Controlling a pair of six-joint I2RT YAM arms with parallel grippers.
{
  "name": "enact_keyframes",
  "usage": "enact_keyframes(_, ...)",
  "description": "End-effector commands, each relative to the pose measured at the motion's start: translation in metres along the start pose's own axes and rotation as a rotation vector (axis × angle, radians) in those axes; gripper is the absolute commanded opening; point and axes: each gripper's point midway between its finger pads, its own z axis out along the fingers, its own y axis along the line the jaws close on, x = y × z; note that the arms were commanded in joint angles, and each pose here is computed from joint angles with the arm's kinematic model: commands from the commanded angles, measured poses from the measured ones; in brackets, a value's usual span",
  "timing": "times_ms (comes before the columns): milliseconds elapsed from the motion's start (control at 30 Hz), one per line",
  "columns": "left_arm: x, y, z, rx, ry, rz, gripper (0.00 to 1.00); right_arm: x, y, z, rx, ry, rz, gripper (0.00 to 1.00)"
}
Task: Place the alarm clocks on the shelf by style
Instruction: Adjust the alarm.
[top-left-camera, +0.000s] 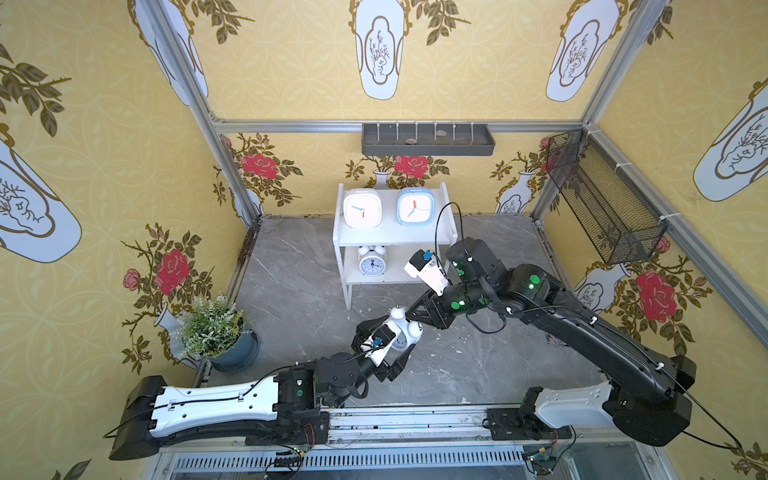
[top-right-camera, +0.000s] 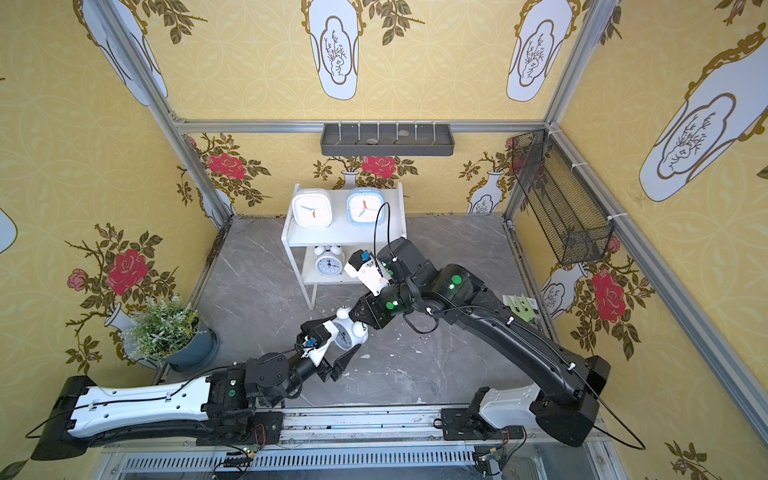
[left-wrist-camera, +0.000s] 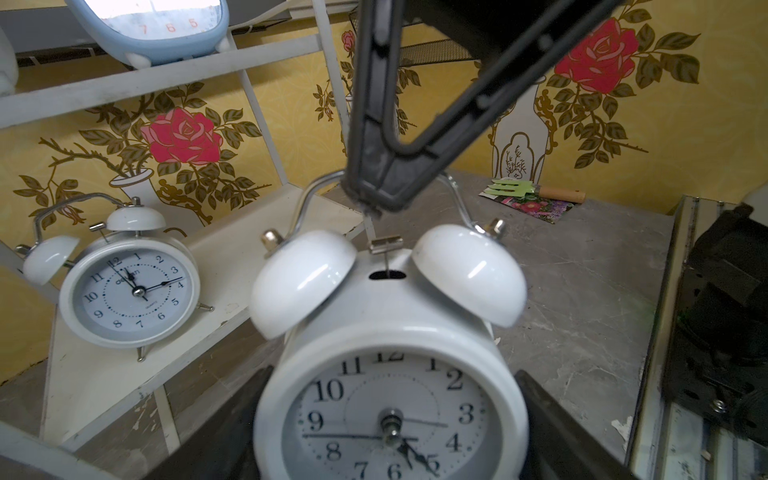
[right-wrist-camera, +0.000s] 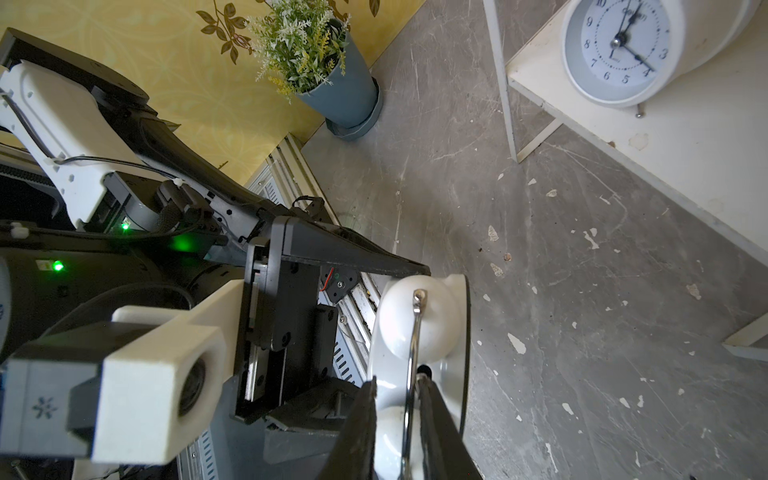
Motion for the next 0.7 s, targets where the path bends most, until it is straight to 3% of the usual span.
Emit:
enact_keyframes(0, -0.009, 0.004, 0.0, -0.017, -0.043, -0.049, 0.62, -0.008, 0.0, -0.001, 0.006, -0.037, -0.013, 0.22)
enact_keyframes(200, -0.006, 0.009, 0.001, -0.045, -0.033, -0.063, 0.59, -0.008, -0.003, -0.003, 0.027, -0.049, -0.009, 0.22)
enact_keyframes(400, -0.001, 0.02, 0.004, -0.082, -0.02, -0.107, 0.6, -0.017, -0.018, -0.022, 0.143, -0.136, -0.009, 0.35)
enact_keyframes(500, -0.002, 0.023, 0.005, -0.09, -0.02, -0.123, 0.6, -0.027, -0.02, -0.039, 0.184, -0.229, -0.012, 0.39)
enact_keyframes(667, -0.003, 0.029, 0.007, -0.121, -0.021, -0.151, 0.59, -0.027, -0.055, -0.079, 0.399, -0.429, 0.067, 0.4)
